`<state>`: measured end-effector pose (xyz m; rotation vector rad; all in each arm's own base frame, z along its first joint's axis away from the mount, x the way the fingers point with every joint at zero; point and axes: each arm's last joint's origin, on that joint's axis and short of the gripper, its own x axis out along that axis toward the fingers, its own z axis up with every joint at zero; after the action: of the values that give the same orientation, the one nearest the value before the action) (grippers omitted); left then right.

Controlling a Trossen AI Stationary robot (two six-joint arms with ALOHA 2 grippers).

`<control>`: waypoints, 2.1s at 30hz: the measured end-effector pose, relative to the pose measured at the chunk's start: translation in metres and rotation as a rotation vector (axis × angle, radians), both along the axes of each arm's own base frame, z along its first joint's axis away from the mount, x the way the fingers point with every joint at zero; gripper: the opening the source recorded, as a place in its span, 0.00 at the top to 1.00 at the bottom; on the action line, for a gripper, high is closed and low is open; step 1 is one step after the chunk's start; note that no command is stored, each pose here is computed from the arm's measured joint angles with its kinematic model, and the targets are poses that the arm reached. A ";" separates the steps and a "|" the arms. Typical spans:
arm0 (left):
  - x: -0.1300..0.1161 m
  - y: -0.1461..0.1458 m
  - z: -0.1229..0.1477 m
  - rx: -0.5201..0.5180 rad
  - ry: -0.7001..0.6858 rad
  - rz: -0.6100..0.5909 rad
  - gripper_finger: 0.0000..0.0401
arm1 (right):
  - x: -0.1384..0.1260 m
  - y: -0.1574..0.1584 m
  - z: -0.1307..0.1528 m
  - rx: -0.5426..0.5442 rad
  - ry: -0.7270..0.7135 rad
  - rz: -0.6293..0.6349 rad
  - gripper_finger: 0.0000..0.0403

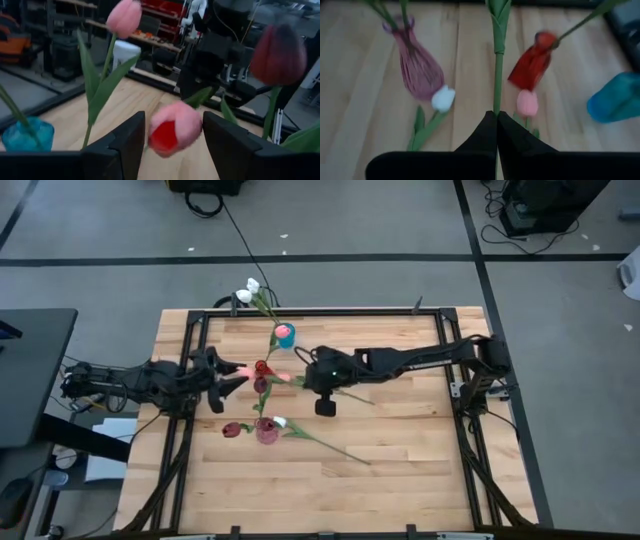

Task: Sort flowers into vase by color
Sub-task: Put the pink tulip into the red vase

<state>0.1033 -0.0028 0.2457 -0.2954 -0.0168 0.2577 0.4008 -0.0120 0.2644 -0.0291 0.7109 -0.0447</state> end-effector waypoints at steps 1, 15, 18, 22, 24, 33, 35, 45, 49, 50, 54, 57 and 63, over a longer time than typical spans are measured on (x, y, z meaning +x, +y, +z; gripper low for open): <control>0.000 0.000 0.001 0.016 -0.007 0.000 0.49 | -0.001 0.000 0.005 -0.001 -0.021 0.000 0.97; 0.002 0.001 0.021 0.153 -0.163 0.045 0.49 | 0.004 -0.005 0.068 -0.059 -0.524 0.004 0.97; 0.007 0.000 0.026 0.177 -0.205 0.054 0.49 | 0.005 -0.009 0.077 -0.073 -0.622 0.001 0.97; 0.014 0.000 0.040 0.216 -0.221 0.074 0.49 | 0.005 -0.013 0.084 -0.069 -0.697 0.021 0.98; 0.018 0.000 0.049 0.219 -0.209 0.094 0.49 | 0.005 -0.014 0.086 -0.066 -0.708 0.029 0.98; 0.044 -0.001 0.095 0.273 -0.143 0.123 0.49 | 0.005 -0.014 0.089 -0.066 -0.744 0.029 0.98; 0.054 0.001 0.100 0.279 -0.125 0.136 0.49 | 0.005 -0.014 0.091 -0.069 -0.769 0.030 0.98; 0.088 0.000 0.120 0.343 -0.079 0.122 0.49 | 0.005 -0.017 0.093 -0.117 -0.778 0.002 0.98; 0.094 0.000 0.121 0.361 -0.086 0.129 0.49 | 0.005 -0.017 0.093 -0.133 -0.778 -0.005 0.98; 0.095 0.000 0.121 0.361 -0.093 0.131 0.49 | 0.005 -0.017 0.093 -0.132 -0.777 -0.005 0.98; 0.098 -0.001 0.122 0.378 -0.109 0.139 0.53 | 0.005 -0.017 0.092 -0.136 -0.774 -0.003 0.97; 0.101 0.001 0.121 0.376 -0.113 0.159 0.66 | 0.005 -0.016 0.093 -0.137 -0.775 0.002 0.95; 0.103 0.003 0.119 0.389 -0.104 0.117 0.96 | 0.005 -0.014 0.090 -0.136 -0.750 0.018 0.85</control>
<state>0.2063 0.0004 0.3649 0.0797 -0.1855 0.3479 0.4060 -0.0256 0.3545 -0.1410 -0.0434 -0.0808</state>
